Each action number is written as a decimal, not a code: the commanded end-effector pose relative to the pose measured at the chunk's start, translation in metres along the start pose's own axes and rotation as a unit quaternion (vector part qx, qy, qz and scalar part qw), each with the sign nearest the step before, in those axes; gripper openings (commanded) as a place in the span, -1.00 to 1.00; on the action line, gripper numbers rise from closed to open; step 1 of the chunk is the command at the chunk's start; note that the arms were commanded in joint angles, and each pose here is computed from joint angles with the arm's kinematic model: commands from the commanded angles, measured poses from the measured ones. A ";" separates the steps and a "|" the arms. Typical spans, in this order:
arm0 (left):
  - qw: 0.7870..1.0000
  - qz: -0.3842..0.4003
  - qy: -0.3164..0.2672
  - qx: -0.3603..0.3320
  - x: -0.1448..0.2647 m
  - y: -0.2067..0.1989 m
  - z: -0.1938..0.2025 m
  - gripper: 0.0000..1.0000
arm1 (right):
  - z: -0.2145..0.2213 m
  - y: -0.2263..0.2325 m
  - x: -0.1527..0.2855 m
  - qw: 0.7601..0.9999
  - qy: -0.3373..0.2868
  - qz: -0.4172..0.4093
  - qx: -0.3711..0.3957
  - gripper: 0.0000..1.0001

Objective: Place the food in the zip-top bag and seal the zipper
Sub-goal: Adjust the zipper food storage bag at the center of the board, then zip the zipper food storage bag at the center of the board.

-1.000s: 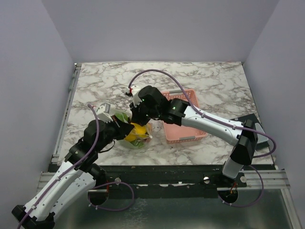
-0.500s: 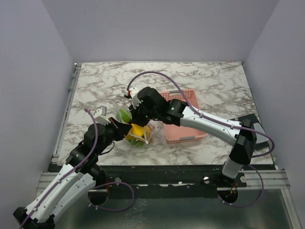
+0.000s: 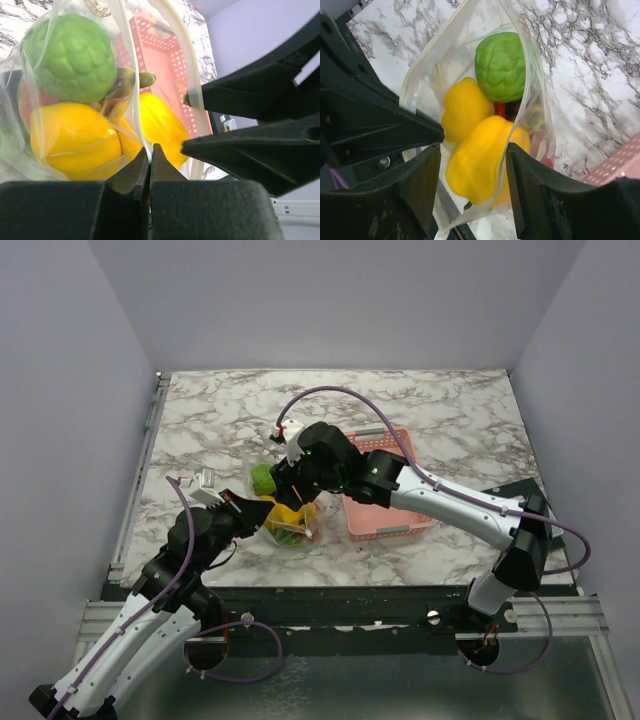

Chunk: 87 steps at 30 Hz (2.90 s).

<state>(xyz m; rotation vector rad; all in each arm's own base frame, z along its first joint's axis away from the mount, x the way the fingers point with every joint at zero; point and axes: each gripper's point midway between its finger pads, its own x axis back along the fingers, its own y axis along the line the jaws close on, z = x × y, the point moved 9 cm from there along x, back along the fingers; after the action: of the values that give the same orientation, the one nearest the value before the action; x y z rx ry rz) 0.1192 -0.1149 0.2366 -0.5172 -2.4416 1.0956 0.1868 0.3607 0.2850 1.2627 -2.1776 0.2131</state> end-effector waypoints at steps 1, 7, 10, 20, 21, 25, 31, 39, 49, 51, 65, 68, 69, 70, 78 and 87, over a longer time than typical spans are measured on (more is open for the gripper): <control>1.000 0.014 -0.023 0.013 0.000 -0.004 -0.005 -1.00 | -0.009 0.005 0.029 0.999 -0.051 0.002 -0.011 0.24; 1.000 0.013 -0.023 0.012 0.000 -0.004 -0.005 -1.00 | 0.007 0.002 0.054 0.996 -0.079 0.008 -0.030 0.31; 1.000 0.012 -0.023 0.011 -0.001 -0.005 -0.005 -1.00 | 0.018 0.003 0.067 0.995 -0.096 -0.002 -0.034 0.31; 1.000 0.011 -0.027 0.011 -0.001 -0.007 -0.008 -1.00 | 0.065 0.007 0.087 0.991 -0.128 -0.032 -0.014 0.28; 0.999 0.011 -0.028 0.011 -0.001 -0.008 -0.009 -1.00 | 0.071 0.008 0.086 0.991 -0.131 -0.030 -0.012 0.28; 1.000 0.011 -0.027 0.011 -0.001 -0.008 -0.009 -1.00 | 0.090 0.010 0.082 0.984 -0.174 -0.026 0.005 0.26; 1.000 0.011 -0.023 0.010 -0.001 -0.007 -0.007 -1.00 | 0.111 0.014 0.072 0.972 -0.227 -0.016 0.056 0.24; 1.000 0.014 -0.024 0.014 0.000 -0.005 -0.005 -1.00 | 0.123 0.016 0.056 0.944 -0.299 -0.013 0.139 0.06; 0.999 0.017 -0.023 0.017 0.001 -0.007 -0.006 -1.00 | 0.121 0.012 0.039 0.926 -0.333 0.020 0.178 0.04; 0.999 0.017 -0.023 0.017 0.001 -0.007 -0.006 -1.00 | 0.122 0.012 0.035 0.925 -0.334 0.023 0.183 0.03; 0.999 0.019 -0.022 0.016 0.002 -0.007 -0.006 -1.00 | 0.124 0.010 0.020 0.921 -0.332 0.040 0.199 -0.36; 0.999 0.019 -0.021 0.016 0.002 -0.007 -0.006 -1.00 | 0.123 0.009 0.020 0.921 -0.329 0.043 0.203 -0.73; 0.999 0.019 -0.022 0.016 0.003 -0.008 -0.007 -1.00 | 0.122 0.009 0.022 0.921 -0.330 0.045 0.204 -0.84; 0.999 0.018 -0.022 0.016 0.003 -0.008 -0.007 -1.00 | 0.122 0.009 0.023 0.920 -0.330 0.045 0.206 -0.96; 0.999 0.012 -0.030 0.008 0.009 -0.012 -0.014 -0.62 | 0.101 0.014 0.042 0.917 -0.326 0.032 0.229 -0.99; 0.997 0.001 -0.047 -0.058 0.029 -0.030 -0.038 0.09 | 0.078 0.022 0.057 0.920 -0.292 0.015 0.261 -0.99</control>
<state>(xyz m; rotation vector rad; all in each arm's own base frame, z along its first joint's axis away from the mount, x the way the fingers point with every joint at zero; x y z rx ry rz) 0.1132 -0.1072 0.2642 -0.5262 -2.4955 1.0914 0.1196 0.2974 0.2441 1.6892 -2.8183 0.4416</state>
